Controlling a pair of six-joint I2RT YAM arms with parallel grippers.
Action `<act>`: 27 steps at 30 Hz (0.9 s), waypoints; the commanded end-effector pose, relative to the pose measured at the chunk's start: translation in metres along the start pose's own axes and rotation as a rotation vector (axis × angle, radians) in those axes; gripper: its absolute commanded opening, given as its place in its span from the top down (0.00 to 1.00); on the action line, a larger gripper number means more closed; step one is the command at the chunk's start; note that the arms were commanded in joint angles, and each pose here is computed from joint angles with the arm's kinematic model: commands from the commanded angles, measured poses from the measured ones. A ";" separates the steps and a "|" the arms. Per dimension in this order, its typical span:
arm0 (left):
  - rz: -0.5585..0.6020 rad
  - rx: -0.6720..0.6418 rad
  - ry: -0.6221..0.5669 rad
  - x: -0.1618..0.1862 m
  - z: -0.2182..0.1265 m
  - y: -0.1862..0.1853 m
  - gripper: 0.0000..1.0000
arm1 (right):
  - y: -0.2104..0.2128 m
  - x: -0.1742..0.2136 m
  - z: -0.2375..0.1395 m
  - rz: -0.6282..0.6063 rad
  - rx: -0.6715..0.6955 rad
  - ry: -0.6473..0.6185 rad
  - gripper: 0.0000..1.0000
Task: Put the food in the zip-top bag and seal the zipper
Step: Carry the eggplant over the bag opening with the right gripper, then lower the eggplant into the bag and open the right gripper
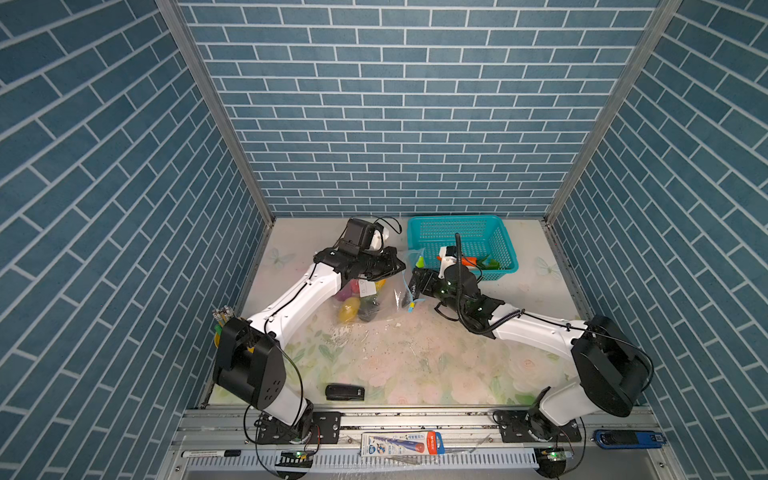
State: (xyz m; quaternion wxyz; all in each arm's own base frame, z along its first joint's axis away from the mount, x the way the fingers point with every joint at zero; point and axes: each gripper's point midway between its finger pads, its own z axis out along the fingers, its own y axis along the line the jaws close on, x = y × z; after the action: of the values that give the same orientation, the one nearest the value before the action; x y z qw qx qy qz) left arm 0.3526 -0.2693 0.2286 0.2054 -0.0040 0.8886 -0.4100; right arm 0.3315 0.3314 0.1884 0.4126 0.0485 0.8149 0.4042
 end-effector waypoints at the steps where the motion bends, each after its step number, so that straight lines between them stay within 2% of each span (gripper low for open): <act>1: 0.017 0.031 -0.026 -0.003 -0.009 -0.009 1.00 | 0.008 -0.001 0.006 0.024 -0.015 0.007 0.74; 15: 0.015 0.035 -0.024 -0.002 -0.007 -0.007 1.00 | 0.007 0.009 0.014 0.025 -0.008 0.052 0.64; 22: 0.013 0.036 -0.026 -0.003 -0.007 -0.007 1.00 | 0.006 0.011 0.015 0.027 -0.002 0.060 0.56; 27: 0.014 0.035 -0.025 -0.003 -0.007 -0.007 1.00 | 0.006 0.010 0.014 0.027 -0.002 0.060 0.55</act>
State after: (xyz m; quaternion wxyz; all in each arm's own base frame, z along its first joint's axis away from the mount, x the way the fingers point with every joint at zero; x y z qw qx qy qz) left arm 0.3525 -0.2711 0.2309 0.2089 -0.0018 0.8840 -0.4183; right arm 0.3306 0.3406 0.1674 0.3841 0.0386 0.8330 0.3964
